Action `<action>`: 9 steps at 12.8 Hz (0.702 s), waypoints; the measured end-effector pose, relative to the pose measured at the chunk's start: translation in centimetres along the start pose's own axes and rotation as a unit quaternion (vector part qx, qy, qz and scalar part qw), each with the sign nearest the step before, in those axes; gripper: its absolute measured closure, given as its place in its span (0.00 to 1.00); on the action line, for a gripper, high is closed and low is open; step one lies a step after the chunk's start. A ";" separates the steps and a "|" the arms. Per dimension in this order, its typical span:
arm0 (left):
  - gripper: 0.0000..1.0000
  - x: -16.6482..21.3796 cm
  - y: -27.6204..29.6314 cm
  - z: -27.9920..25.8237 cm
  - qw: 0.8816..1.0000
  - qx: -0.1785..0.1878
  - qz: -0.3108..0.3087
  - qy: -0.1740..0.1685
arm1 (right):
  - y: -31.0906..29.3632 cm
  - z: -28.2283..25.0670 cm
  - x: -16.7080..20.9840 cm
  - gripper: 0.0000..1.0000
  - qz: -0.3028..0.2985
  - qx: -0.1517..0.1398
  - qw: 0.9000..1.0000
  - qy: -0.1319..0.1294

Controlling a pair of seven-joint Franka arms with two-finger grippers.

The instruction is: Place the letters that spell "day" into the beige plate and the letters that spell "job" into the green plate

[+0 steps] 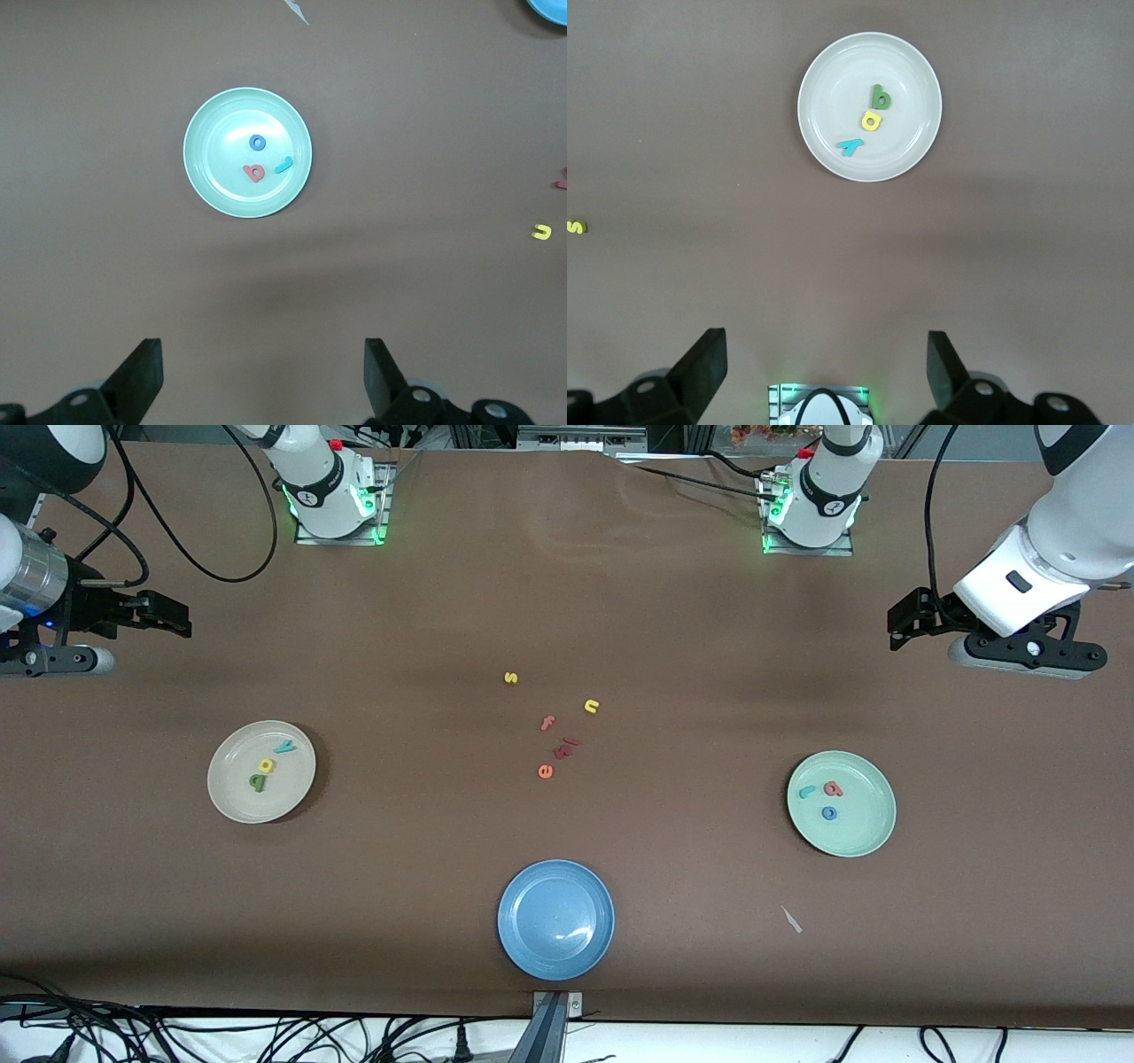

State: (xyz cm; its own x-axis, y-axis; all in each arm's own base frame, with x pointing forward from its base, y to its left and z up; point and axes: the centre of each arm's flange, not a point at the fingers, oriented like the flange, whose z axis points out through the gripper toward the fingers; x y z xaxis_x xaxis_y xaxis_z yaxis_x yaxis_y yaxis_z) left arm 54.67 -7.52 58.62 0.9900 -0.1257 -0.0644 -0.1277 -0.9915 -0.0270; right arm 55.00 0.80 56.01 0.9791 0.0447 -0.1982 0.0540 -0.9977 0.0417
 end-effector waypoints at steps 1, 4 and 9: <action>0.00 0.0 -0.1 0.0 1.000 0.000 -0.001 0.000 | 0.0 0.0 0.0 0.00 0.000 0.000 1.000 0.001; 0.00 0.0 -0.3 0.0 1.000 0.000 -0.002 0.000 | 0.0 -0.1 0.1 0.00 0.000 -0.001 1.000 0.001; 0.00 0.0 -0.4 -0.5 1.000 0.000 -0.003 0.005 | 0.0 0.2 0.3 0.00 0.000 -0.001 1.000 -0.001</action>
State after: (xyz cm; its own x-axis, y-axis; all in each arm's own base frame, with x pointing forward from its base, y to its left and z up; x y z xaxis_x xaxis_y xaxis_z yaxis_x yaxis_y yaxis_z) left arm 54.79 -7.19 59.13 0.9913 -0.1200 -0.0535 -0.1216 -0.9922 -0.0268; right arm 55.24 0.79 55.78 0.9787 0.0440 -0.2003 0.0540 -0.9976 0.0443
